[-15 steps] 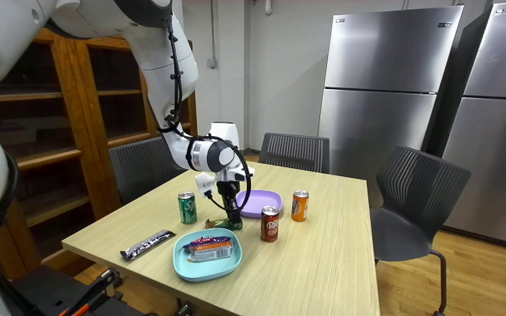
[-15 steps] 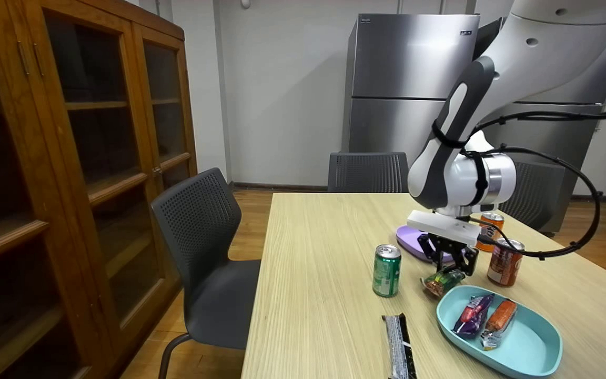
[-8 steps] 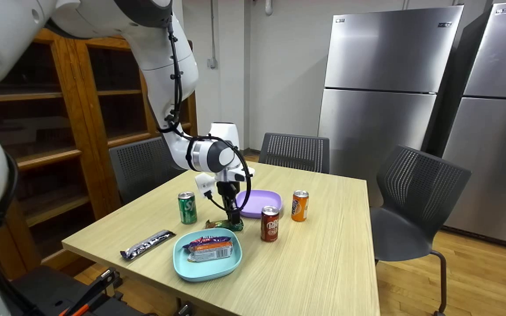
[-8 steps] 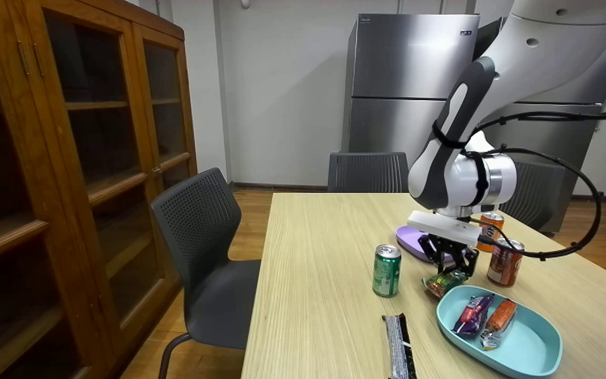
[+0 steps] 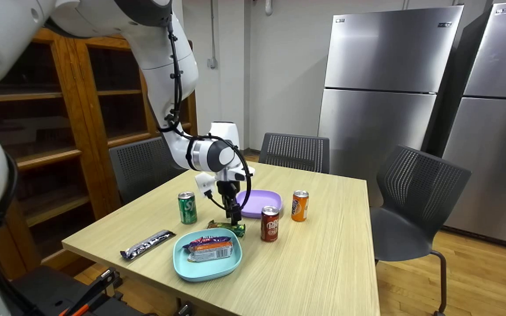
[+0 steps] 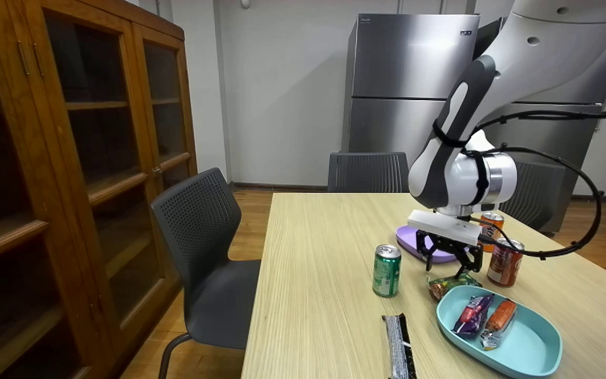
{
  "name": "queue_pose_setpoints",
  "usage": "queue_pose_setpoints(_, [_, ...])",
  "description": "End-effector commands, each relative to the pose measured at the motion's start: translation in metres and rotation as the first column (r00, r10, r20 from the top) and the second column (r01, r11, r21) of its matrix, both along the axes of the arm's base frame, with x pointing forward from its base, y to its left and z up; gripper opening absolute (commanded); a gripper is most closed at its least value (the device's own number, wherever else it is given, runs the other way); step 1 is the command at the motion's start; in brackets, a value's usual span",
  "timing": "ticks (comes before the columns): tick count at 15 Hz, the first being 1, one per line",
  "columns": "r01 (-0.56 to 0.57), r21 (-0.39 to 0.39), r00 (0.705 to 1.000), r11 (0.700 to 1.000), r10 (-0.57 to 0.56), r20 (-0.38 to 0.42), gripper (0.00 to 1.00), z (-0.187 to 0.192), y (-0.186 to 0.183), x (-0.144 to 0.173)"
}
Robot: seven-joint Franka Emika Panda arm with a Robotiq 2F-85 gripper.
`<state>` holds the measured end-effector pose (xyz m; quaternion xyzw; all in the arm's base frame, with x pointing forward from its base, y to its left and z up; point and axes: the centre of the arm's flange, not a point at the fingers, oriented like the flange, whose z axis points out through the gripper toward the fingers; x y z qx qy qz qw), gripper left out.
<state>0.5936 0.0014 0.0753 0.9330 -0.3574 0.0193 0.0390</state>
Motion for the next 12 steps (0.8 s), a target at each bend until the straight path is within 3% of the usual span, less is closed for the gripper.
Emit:
queue_pose_setpoints(1, [0.017, 0.017, 1.0, 1.0, -0.018, 0.005, 0.99, 0.016, -0.003, -0.009])
queue_pose_setpoints(12, [0.031, 0.021, 0.999, 0.999, -0.031, 0.016, 1.0, 0.029, -0.006, -0.018])
